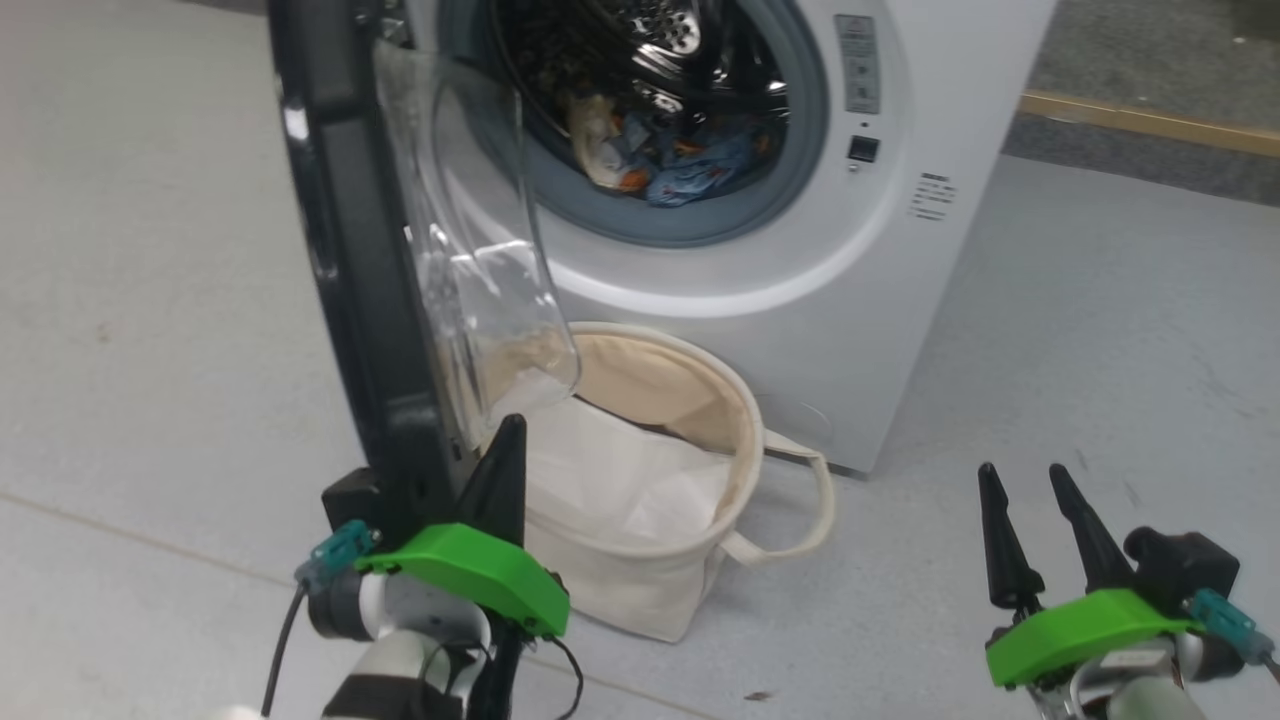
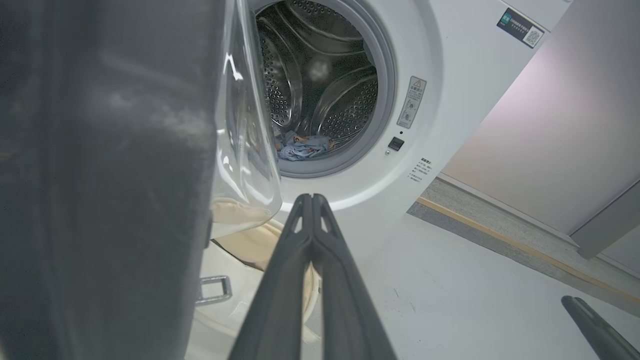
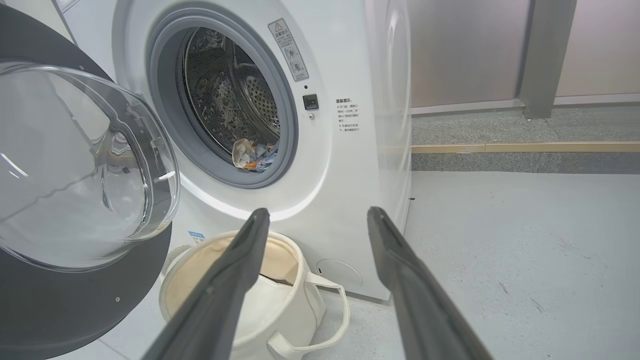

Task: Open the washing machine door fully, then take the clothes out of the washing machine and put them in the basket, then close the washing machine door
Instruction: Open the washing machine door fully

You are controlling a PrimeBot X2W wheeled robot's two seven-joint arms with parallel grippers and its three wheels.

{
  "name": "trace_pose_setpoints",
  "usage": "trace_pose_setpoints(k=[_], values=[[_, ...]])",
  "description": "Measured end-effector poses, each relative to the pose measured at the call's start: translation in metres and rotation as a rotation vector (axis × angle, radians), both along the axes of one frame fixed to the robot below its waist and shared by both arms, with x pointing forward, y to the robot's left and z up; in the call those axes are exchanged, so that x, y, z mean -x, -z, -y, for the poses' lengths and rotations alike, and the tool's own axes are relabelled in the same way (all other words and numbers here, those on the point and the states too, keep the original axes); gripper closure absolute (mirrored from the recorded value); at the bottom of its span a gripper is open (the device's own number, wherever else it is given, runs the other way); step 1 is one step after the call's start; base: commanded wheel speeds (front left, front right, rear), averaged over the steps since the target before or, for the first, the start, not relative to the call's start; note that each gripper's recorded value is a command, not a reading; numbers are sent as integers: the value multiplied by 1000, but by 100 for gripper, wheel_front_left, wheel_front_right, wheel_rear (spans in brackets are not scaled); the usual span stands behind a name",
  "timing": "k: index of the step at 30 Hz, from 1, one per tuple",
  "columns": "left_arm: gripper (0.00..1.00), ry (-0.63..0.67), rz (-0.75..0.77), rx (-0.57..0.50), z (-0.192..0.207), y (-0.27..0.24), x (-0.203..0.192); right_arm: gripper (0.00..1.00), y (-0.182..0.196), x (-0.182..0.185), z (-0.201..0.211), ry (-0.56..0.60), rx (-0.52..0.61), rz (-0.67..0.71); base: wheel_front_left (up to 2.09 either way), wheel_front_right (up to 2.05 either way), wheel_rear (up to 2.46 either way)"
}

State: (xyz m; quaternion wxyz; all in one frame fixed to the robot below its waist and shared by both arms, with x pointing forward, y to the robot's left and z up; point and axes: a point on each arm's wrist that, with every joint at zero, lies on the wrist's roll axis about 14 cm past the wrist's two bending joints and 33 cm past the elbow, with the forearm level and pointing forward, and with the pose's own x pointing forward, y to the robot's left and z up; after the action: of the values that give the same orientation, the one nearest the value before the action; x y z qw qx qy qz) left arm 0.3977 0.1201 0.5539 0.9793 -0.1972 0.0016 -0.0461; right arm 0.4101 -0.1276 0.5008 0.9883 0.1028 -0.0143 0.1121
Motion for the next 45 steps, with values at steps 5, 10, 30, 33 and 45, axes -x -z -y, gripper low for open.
trace_pose_setpoints(k=[5,10,30,33,45], values=[[100,-85,-5,6,-29,5,-2,0,-9,-12,-21,-55,-3,27,0,0,0],[100,-154,-6,-6,-54,10,1,0,-12,-21,-41,-105,-15,36,0,0,0],[100,-514,-11,-110,-194,18,20,0,18,-50,-142,-375,-37,-10,0,0,0],[100,-547,-42,-107,-208,28,18,0,22,-58,-153,-402,-41,-10,0,0,0],[100,-772,-100,-99,-277,40,28,0,54,-71,-175,-468,-42,-69,0,0,0]])
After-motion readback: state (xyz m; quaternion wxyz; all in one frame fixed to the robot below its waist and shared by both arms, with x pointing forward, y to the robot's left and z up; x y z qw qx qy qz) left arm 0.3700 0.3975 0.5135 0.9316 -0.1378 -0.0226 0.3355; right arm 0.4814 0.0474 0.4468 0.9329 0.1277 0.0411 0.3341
